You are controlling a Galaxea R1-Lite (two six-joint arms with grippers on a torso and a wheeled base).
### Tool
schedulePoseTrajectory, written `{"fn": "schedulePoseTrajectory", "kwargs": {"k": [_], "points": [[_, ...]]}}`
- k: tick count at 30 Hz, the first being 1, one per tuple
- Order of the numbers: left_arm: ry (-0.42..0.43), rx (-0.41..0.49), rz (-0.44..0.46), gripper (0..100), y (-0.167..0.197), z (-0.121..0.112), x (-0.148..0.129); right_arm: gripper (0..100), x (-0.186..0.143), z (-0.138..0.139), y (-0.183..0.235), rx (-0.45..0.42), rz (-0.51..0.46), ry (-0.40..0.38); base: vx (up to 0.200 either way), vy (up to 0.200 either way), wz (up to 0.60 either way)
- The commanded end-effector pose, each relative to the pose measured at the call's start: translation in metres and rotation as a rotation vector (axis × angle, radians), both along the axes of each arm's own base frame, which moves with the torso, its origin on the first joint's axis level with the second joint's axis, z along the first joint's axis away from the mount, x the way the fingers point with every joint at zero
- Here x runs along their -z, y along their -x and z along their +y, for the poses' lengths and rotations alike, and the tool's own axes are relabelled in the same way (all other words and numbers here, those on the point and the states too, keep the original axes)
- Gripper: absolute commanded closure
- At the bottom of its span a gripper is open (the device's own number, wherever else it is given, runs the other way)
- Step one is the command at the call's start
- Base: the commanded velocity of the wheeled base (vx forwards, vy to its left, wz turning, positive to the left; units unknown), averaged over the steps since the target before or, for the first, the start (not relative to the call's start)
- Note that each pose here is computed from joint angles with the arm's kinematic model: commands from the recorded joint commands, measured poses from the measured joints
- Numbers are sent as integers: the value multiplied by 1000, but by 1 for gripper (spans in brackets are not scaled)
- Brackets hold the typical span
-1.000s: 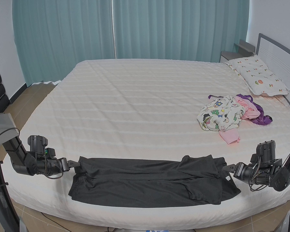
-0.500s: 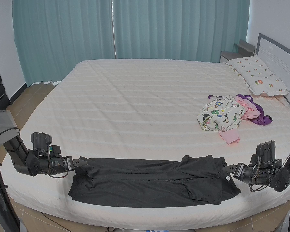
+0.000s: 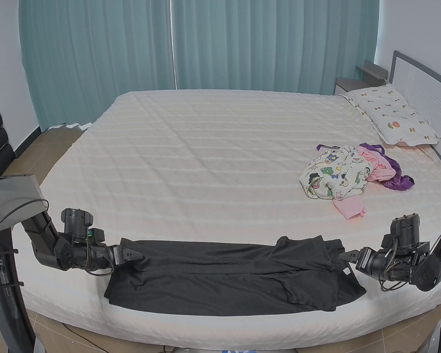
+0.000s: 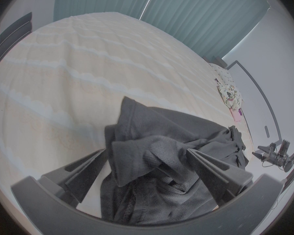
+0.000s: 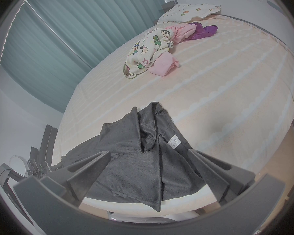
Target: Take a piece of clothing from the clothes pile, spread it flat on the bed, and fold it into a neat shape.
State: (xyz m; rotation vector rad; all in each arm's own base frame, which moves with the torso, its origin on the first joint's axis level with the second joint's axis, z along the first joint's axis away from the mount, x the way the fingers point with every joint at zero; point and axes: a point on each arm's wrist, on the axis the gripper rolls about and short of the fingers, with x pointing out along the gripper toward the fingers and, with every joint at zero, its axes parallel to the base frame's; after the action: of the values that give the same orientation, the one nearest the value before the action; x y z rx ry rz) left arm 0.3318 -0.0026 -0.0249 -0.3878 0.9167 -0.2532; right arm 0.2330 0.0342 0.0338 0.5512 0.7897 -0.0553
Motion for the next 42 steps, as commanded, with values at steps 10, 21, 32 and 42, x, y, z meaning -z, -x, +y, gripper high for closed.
{"fn": "schedulePoseTrajectory", "kwargs": {"k": [10,21,32,42], "points": [[-1,47,38,0,3,-15,11,0,0,0,0,1,-1,-1,0,0,0],[0,8,33,100,6,-3,5,0,0,0,0,1,1,0,0,0,0],[3,-65,16,100,14,20,-8,0,1,0,0,-2,3,-1,0,0,0],[5,-100,11,100,20,28,-15,0,0,0,0,1,-2,-3,0,0,0]]}}
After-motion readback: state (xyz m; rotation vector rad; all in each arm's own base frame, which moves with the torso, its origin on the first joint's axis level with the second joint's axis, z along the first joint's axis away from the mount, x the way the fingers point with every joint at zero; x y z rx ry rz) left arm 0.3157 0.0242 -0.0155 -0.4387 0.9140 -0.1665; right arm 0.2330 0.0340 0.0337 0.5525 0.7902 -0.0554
